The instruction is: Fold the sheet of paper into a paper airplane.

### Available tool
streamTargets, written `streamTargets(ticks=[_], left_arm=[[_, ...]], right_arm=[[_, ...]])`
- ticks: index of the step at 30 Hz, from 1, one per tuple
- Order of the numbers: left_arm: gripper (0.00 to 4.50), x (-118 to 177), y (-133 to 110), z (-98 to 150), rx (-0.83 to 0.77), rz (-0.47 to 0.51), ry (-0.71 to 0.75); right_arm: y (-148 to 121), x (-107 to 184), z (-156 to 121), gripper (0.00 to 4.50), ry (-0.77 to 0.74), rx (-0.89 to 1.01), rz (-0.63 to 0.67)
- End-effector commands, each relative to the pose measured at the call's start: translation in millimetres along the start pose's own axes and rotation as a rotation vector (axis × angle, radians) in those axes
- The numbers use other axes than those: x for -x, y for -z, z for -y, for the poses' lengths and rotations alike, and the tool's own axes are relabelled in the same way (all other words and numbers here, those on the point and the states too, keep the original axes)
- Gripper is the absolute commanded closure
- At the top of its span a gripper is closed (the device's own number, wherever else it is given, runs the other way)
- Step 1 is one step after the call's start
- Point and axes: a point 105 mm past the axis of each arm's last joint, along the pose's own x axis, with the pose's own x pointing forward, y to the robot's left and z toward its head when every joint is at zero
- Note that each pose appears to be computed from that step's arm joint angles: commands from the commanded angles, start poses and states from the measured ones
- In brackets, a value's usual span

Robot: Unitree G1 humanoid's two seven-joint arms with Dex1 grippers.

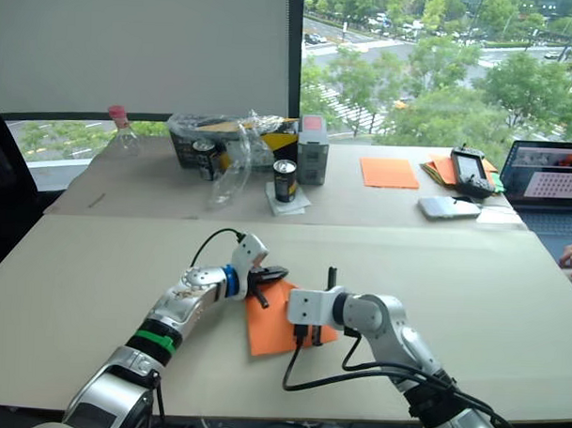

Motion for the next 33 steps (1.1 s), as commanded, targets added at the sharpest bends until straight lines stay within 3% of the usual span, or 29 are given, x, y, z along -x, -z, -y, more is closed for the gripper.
streamTargets(ticks=[1,6,9,12,18,25,33], left_arm=[[4.5,19.9,28.5,-35.5,0.04,-0.106,-0.17],[4.5,28.0,-19.6,-45.7,0.062,0.114,-0.175],[4.5,28.3,-46.1,-29.1,0.039,0.229,-0.072],[4.5,23.1,-51.7,-5.7,0.004,0.255,0.032],[4.5,12.1,-40.0,18.9,-0.019,0.202,0.125],[4.5,1.8,-0.1,25.0,-0.092,0.019,0.133],[4.5,-5.0,16.7,26.8,-0.104,-0.049,0.134]], right_arm=[[19.1,-7.3,-33.9,4.47,-0.134,-0.044,-0.076],[20.3,-7.5,-36.0,4.47,-0.141,-0.045,-0.08],[20.6,-7.6,-36.4,4.47,-0.143,-0.046,-0.082],[20.7,-7.6,-36.7,4.47,-0.145,-0.046,-0.083],[21.6,-6.5,-37.6,4.47,-0.143,-0.049,-0.089],[23.2,-4.7,-36.7,4.47,-0.135,-0.052,-0.097],[23.9,-2.9,-34.9,4.47,-0.127,-0.048,-0.104]])
